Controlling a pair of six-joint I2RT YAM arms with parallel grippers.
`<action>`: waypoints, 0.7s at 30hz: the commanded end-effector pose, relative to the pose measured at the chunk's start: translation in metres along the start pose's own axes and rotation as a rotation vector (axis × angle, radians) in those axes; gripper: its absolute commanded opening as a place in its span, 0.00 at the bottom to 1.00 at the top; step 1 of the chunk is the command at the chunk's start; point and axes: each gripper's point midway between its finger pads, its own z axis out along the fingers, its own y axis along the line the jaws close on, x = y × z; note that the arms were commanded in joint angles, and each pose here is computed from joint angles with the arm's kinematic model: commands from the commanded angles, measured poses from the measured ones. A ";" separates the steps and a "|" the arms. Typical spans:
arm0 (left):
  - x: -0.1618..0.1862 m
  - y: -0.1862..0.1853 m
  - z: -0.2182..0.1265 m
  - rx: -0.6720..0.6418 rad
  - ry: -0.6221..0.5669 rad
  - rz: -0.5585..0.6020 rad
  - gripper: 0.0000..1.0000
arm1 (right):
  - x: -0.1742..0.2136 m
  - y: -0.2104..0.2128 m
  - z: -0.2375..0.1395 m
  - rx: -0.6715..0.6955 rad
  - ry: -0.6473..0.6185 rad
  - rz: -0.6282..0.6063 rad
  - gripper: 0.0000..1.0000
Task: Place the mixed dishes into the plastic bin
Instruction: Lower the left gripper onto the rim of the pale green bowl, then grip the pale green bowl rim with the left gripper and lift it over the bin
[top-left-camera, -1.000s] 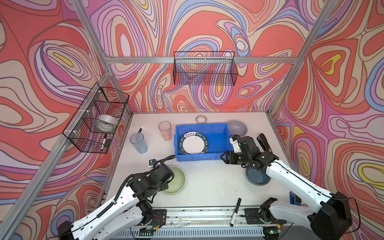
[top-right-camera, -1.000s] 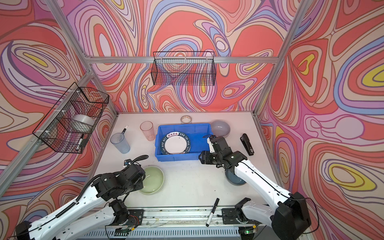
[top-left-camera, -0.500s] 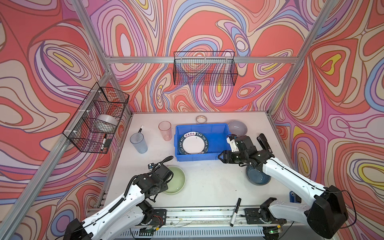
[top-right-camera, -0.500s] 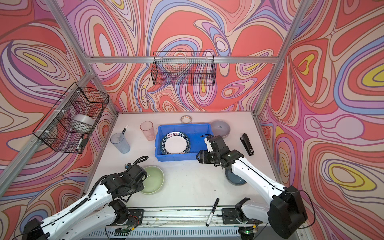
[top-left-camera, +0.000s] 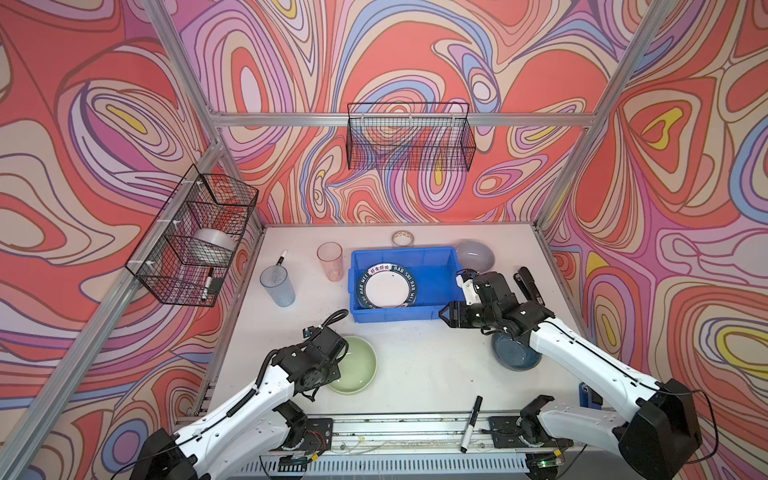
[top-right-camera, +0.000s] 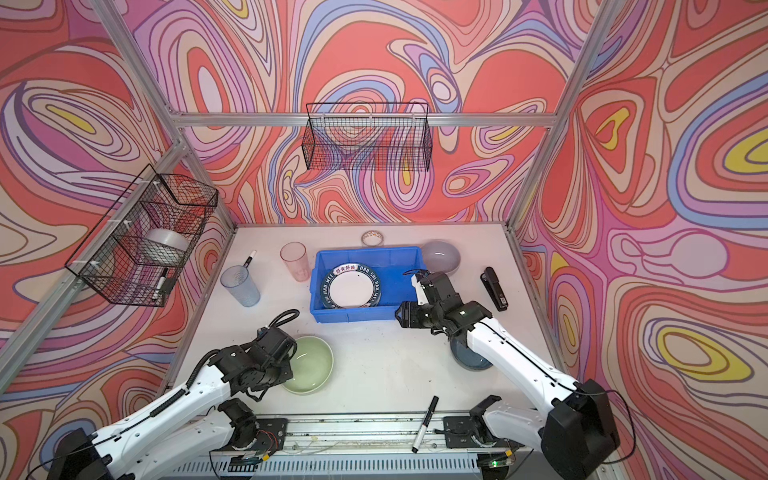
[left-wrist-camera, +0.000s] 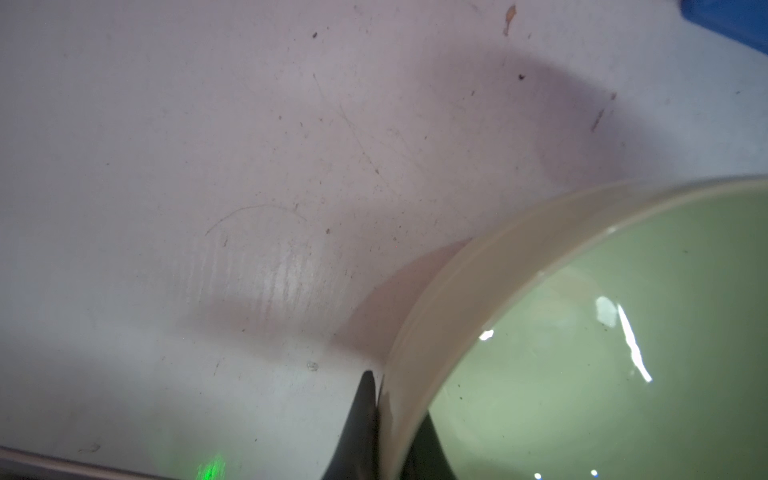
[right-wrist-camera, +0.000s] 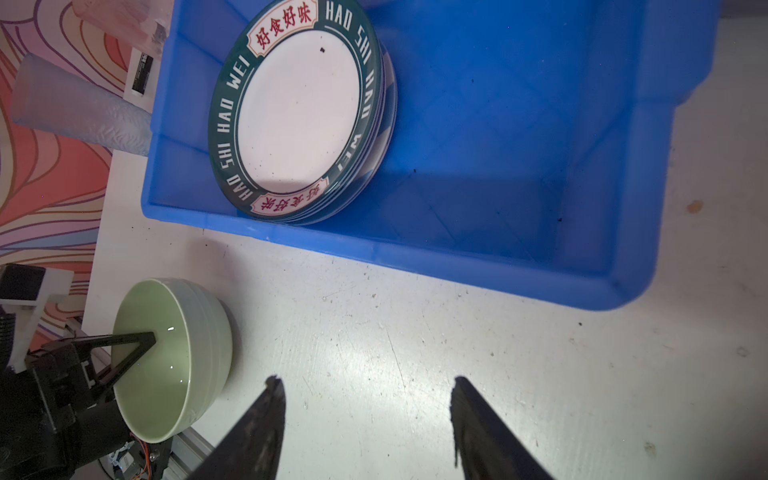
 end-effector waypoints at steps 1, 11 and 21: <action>-0.014 -0.011 -0.022 0.040 -0.031 0.009 0.00 | 0.003 -0.004 -0.005 0.022 -0.007 -0.009 0.65; -0.045 -0.030 -0.080 0.078 -0.093 0.105 0.00 | 0.003 -0.009 -0.009 0.052 -0.016 -0.007 0.65; -0.093 -0.080 -0.132 0.150 -0.166 0.221 0.00 | 0.002 -0.012 -0.014 0.071 -0.031 0.002 0.65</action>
